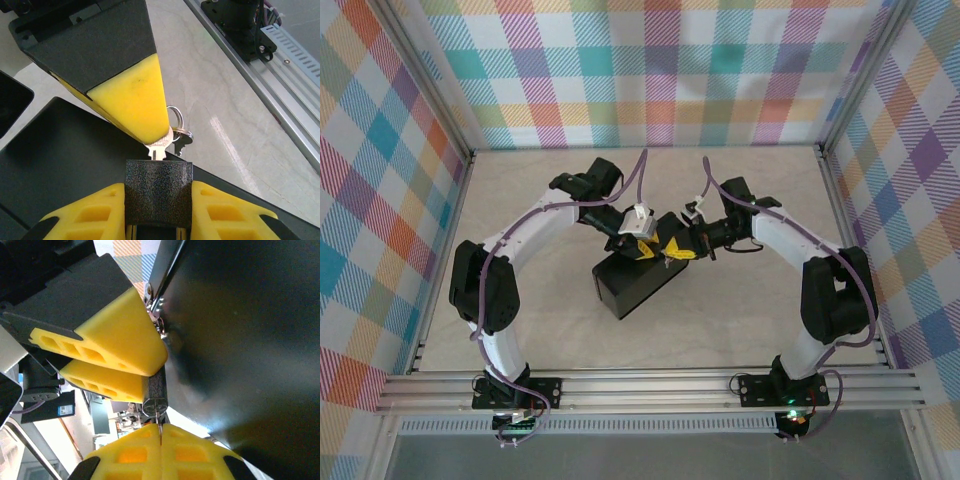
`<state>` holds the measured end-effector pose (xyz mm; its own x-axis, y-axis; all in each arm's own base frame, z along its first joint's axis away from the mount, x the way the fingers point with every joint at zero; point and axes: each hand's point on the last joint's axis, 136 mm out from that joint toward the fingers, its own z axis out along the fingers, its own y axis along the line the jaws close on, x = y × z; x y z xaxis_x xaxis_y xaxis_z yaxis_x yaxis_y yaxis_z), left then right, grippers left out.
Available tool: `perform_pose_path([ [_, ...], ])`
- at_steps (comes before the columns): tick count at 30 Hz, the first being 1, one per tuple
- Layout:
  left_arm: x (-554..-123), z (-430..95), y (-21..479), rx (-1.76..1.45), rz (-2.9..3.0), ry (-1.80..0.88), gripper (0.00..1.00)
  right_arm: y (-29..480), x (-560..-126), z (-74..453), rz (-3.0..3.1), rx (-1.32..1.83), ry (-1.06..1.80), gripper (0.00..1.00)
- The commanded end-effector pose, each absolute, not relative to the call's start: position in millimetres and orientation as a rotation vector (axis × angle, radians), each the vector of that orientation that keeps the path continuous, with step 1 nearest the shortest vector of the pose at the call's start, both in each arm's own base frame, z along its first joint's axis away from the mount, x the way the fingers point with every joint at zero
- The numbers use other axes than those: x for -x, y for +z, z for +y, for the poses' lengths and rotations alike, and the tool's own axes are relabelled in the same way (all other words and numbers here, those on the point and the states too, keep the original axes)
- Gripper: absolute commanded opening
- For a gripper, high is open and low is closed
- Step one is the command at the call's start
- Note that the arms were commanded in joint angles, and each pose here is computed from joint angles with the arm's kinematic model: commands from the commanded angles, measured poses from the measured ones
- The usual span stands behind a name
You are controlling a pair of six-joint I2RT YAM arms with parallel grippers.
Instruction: Unlock the padlock with the key
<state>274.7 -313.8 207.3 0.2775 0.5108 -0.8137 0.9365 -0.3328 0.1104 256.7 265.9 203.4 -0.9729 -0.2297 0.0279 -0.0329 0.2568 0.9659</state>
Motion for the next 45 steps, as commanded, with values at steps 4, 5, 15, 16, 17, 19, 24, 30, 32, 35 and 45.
perform_pose_path([
  [4,-258,-329,247,-1.872,1.123,-1.036,0.27,222,-257,291,-2.356,-0.372,-1.858,0.01],
  [5,-259,-329,247,-1.872,1.126,-1.035,0.27,222,-257,294,-2.357,-0.375,-1.853,0.01],
  [15,-270,-326,223,-1.880,1.251,-0.999,0.26,222,-259,268,-2.515,-0.335,-1.766,0.29],
  [16,-271,-325,219,-1.878,1.263,-1.000,0.26,221,-262,260,-2.546,-0.317,-1.768,0.32],
  [17,-272,-324,217,-1.875,1.273,-1.000,0.26,221,-266,253,-2.584,-0.305,-1.766,0.35],
  [19,-277,-323,215,-1.868,1.298,-0.999,0.25,218,-275,239,-2.705,-0.290,-1.712,0.38],
  [24,-282,-326,220,-1.843,1.334,-1.020,0.26,226,-288,226,-2.994,-0.569,-1.693,0.44],
  [30,-282,-326,223,-1.822,1.367,-1.027,0.26,224,-297,222,-3.207,-1.466,-1.695,0.44],
  [32,-281,-324,223,-1.827,1.384,-1.018,0.26,230,-300,226,-3.205,-1.706,-1.776,0.40],
  [35,-280,-321,224,-1.832,1.395,-0.994,0.26,247,-288,239,-2.959,-1.871,-1.958,0.34],
  [45,-286,-322,227,-1.822,1.402,-0.980,0.26,228,-283,242,-2.980,-1.513,-1.744,0.11],
])
